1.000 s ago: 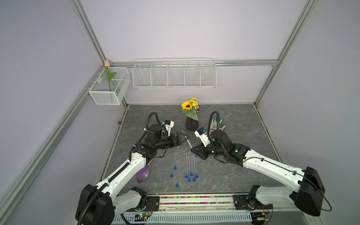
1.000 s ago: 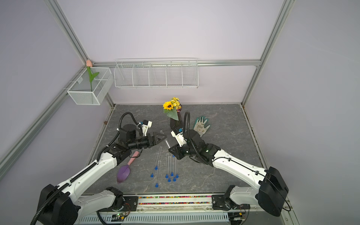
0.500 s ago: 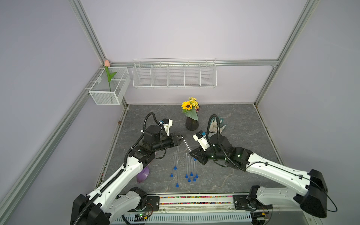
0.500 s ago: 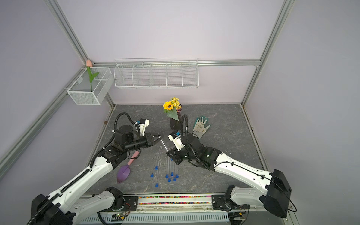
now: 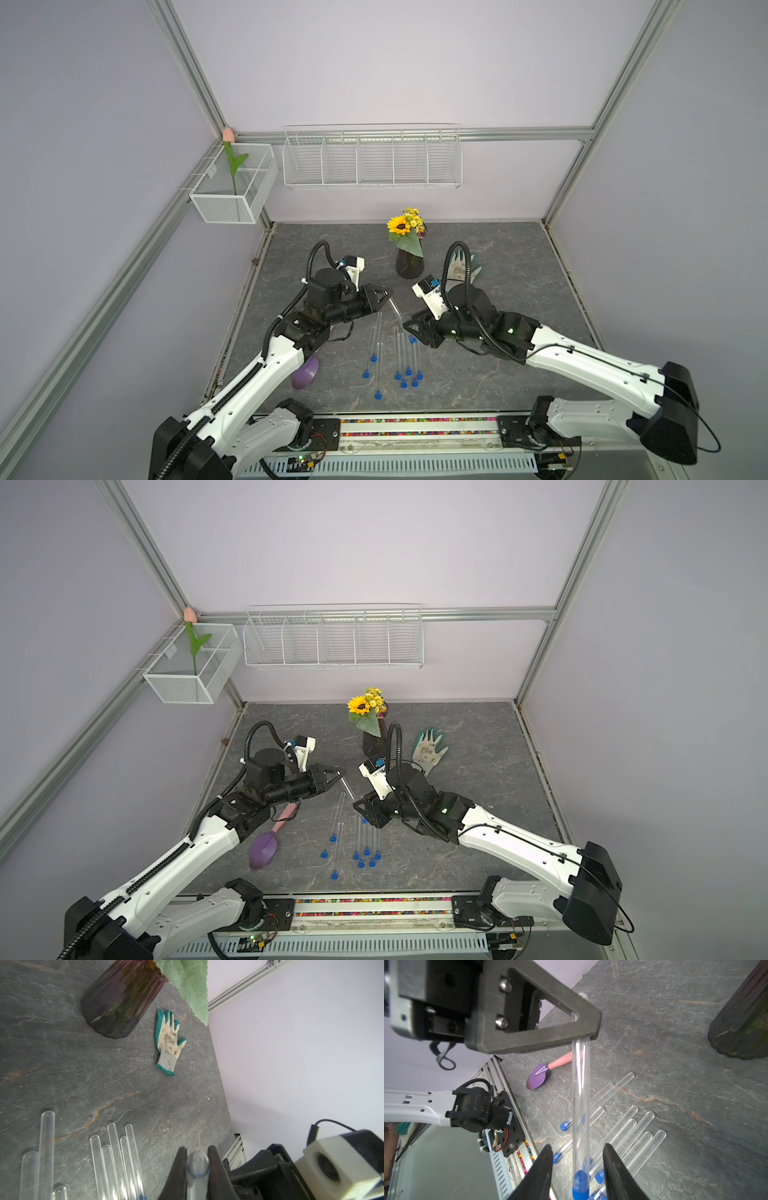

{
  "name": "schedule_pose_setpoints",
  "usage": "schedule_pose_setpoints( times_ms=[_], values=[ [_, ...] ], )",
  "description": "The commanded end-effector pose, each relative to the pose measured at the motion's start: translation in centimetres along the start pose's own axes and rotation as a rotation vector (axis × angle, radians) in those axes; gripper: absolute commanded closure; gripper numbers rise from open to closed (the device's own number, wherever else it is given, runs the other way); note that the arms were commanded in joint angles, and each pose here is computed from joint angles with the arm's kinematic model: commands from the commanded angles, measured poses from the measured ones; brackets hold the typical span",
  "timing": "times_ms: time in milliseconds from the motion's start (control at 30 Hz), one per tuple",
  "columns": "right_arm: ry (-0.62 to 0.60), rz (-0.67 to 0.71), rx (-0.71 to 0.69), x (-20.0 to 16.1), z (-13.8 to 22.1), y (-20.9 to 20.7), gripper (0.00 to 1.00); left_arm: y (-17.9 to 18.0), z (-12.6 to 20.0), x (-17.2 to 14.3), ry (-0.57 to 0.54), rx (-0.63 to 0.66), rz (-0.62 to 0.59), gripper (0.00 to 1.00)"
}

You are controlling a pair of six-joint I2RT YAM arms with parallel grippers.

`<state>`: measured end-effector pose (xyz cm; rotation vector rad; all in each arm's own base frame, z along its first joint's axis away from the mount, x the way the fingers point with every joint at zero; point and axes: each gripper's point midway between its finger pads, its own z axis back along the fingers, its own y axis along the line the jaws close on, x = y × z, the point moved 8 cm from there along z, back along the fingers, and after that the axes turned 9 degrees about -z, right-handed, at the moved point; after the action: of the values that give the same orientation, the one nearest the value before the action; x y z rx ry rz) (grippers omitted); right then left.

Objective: Remove stoppers from test tubes
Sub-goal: Pick up the test tube at the center of the board.

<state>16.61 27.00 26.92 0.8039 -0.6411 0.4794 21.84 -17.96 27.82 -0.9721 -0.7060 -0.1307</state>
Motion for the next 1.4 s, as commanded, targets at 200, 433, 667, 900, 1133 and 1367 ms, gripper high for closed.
schedule_pose_setpoints(
  times_ms=[200,433,667,900,1133,1367],
  values=[
    [-0.136,-0.052,-0.056,2.7,4.7,-1.1,0.1,-0.8,1.7,3.7,-0.211,0.109,0.115,1.0],
    [-0.209,-0.148,0.029,2.3,7.0,-2.2,0.08,-1.7,2.2,5.1,-0.281,0.037,0.238,0.98],
    [-0.181,-0.206,0.18,2.1,6.0,-2.1,0.08,-0.6,1.8,5.6,-0.295,-0.07,0.406,0.96],
    [-0.218,-0.257,0.259,3.5,5.6,-1.6,0.09,0.9,2.2,5.0,-0.347,-0.115,0.534,0.96],
    [-0.223,-0.298,0.329,5.1,5.2,-0.7,0.13,0.9,2.2,5.2,-0.361,-0.136,0.574,0.95],
    [-0.242,-0.289,0.329,5.9,5.5,-0.4,0.19,0.8,2.2,5.1,-0.357,-0.157,0.595,0.95]
  ],
)
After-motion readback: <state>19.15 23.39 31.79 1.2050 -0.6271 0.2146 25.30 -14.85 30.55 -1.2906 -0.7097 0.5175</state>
